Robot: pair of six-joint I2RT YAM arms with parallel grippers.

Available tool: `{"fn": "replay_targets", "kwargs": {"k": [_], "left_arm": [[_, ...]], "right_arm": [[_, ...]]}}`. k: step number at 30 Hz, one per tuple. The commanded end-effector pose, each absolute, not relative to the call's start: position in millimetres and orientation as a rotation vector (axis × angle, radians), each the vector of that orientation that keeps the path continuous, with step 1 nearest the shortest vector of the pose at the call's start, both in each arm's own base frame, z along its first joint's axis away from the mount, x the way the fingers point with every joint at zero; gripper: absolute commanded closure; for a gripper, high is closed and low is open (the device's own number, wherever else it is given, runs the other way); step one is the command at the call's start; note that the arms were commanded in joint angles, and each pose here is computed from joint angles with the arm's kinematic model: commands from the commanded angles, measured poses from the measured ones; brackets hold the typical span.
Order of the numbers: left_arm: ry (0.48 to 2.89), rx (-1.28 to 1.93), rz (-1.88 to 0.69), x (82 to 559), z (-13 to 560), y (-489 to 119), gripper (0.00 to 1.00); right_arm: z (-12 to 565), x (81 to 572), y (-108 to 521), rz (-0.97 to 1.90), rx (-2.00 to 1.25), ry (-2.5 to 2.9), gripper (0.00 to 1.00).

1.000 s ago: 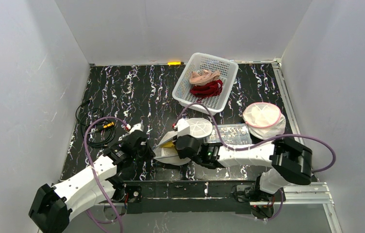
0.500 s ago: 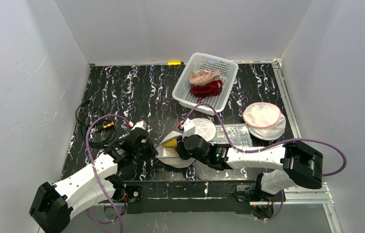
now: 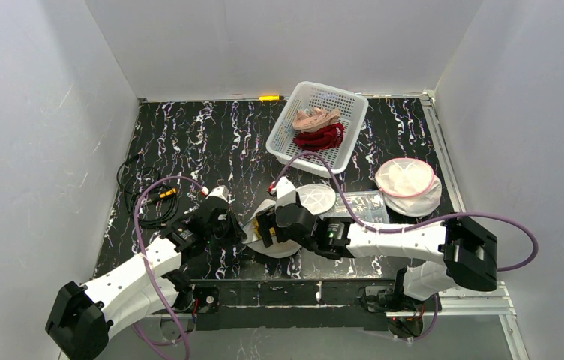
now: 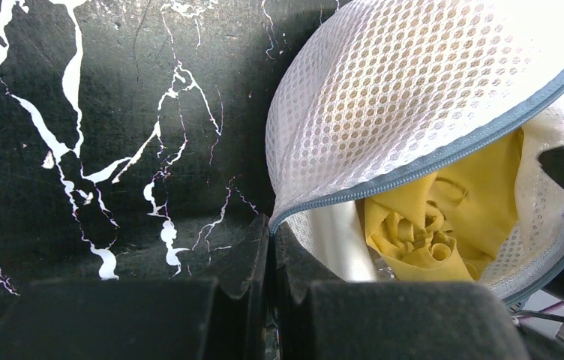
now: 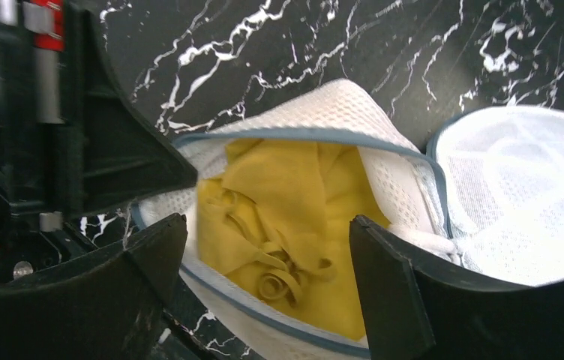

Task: Unzip the laundry bag and remove the bra
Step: Pick up the bra from the laundry bag.

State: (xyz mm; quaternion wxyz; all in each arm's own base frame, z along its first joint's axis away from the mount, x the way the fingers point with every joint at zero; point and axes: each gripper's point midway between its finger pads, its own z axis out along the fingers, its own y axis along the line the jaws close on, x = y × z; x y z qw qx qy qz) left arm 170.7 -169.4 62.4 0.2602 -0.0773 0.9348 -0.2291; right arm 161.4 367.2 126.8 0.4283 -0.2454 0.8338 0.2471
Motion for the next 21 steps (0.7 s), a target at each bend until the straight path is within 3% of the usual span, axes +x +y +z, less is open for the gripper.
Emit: {"fn": "replay_targets", "kwargs": {"k": [1,15,21], "left_arm": [[2.513,-0.187,-0.635,174,72,-172,1.0],[2.522,-0.19,-0.631,173,71,-171,1.0],[2.532,-0.185,-0.612,170,67,-167,1.0]], "right_arm": [[146,165,373,0.488,-0.658,2.031,0.12],[108,174,382,0.171,-0.779,2.078,0.15],[98,178,378,0.116,-0.764,2.083,0.26]]}}
